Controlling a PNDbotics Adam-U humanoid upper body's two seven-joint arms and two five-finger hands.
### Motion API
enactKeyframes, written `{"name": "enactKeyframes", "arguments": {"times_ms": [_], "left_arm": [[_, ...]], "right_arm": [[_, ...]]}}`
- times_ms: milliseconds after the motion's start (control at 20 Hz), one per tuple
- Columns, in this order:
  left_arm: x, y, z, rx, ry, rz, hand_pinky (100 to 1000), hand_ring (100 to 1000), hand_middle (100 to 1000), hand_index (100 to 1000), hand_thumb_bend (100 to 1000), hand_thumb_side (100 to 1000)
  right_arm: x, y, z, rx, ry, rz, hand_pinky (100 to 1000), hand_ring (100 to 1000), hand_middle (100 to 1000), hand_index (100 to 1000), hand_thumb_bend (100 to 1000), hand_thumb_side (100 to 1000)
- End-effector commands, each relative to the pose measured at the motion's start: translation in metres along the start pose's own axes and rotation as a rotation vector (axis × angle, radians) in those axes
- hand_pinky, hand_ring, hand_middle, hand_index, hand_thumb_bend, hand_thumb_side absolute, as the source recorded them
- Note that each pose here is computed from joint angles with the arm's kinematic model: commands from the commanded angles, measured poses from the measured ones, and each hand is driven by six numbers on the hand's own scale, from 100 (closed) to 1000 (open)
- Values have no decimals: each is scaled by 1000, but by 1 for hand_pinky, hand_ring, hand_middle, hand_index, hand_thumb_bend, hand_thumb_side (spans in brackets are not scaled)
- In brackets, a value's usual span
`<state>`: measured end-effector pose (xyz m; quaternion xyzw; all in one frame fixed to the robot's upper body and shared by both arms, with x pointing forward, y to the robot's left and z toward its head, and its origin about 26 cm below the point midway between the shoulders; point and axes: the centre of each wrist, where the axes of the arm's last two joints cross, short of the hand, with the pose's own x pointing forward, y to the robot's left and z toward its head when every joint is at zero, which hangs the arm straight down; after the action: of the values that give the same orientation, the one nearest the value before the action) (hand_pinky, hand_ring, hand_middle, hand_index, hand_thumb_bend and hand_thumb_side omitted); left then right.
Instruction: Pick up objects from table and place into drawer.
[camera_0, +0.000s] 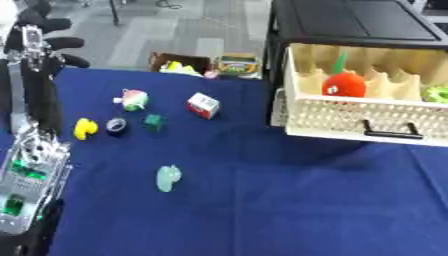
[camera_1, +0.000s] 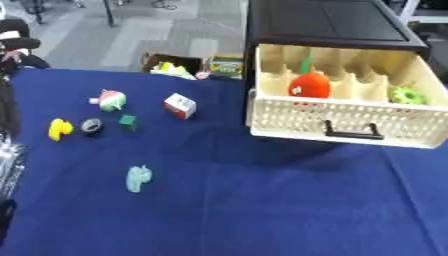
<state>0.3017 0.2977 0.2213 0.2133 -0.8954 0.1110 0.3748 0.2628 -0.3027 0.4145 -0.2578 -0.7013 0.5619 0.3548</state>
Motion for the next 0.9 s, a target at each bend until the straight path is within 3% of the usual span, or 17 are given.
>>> {"name": "enactKeyframes", "arguments": {"times_ms": [50, 350, 900], "left_arm": [[6, 4, -3, 22, -22, -2, 460, 601, 651, 847, 100, 881], [4, 4, -1, 27, -7, 6, 462, 602, 654, 847, 100, 883], [5, 1, 0, 19, -3, 18, 463, 604, 657, 846, 101, 885]], "right_arm": [[5, -4, 3, 157, -32, 3, 447, 605, 620, 864, 100, 1000], [-4, 23, -8, 463, -60, -169, 512, 665, 693, 884, 100, 1000], [-11, 67, -23, 679, -44, -370, 593, 733, 780, 895, 100, 976]]}}
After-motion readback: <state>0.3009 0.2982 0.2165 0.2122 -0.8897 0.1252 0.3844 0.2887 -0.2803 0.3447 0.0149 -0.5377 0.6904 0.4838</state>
